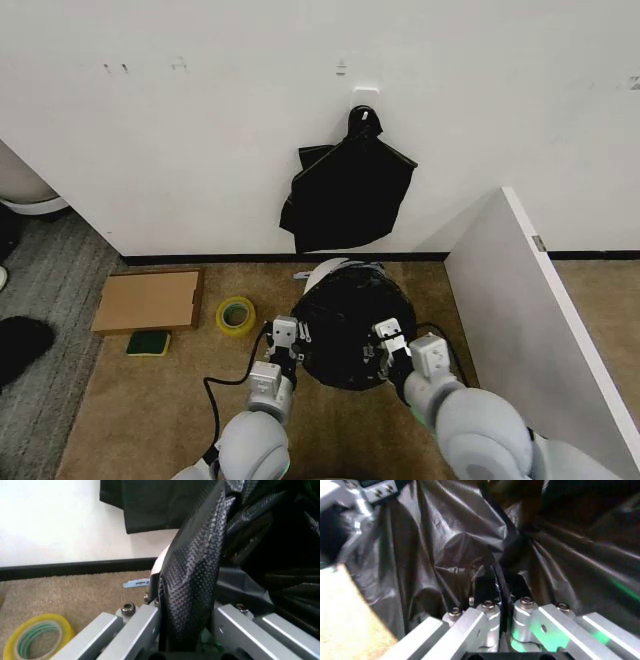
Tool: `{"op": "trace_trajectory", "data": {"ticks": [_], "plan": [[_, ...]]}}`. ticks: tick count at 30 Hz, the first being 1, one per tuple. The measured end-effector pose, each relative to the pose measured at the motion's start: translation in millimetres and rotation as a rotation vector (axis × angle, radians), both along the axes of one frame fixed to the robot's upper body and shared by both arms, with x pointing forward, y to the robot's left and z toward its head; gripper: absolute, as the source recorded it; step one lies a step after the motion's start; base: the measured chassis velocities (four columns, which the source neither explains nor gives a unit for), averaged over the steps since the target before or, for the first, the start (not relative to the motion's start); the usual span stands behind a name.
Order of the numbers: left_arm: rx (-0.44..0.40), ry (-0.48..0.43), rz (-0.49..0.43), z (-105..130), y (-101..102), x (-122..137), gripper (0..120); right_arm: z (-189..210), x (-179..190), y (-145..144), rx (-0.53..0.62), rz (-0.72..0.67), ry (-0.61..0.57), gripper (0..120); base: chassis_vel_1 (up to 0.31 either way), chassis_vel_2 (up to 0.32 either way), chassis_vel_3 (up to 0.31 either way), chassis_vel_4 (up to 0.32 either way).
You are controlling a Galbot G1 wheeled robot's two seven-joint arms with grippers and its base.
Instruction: Place the garbage bag over the trash bin.
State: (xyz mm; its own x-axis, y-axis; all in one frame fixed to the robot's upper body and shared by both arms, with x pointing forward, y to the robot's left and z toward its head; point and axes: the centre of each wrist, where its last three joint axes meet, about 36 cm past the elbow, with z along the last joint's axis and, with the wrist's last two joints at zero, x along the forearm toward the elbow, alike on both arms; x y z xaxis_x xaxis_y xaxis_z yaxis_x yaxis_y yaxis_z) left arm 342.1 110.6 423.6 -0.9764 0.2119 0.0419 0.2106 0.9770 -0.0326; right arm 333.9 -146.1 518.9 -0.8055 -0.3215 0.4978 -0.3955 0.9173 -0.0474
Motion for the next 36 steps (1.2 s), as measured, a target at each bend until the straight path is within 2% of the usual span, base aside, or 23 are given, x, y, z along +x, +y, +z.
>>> {"op": "trace_trajectory", "data": {"ticks": [8, 16, 36], "plan": [[-0.008, 0.012, 0.002, 1, -2, -6, 0, -33, 17, 22, -0.095, -0.017, -0.105, 0, 0.000, 0.000, 0.000, 0.000], [-0.018, 0.016, -0.001, 4, 1, -13, 0, -52, 39, 44, -0.141, -0.020, -0.141, 0, 0.000, 0.000, 0.000, 0.000], [-0.029, 0.017, -0.025, 4, 4, -32, 0, -75, 63, 59, -0.217, -0.028, -0.122, 0, 0.000, 0.000, 0.000, 0.000]]}}
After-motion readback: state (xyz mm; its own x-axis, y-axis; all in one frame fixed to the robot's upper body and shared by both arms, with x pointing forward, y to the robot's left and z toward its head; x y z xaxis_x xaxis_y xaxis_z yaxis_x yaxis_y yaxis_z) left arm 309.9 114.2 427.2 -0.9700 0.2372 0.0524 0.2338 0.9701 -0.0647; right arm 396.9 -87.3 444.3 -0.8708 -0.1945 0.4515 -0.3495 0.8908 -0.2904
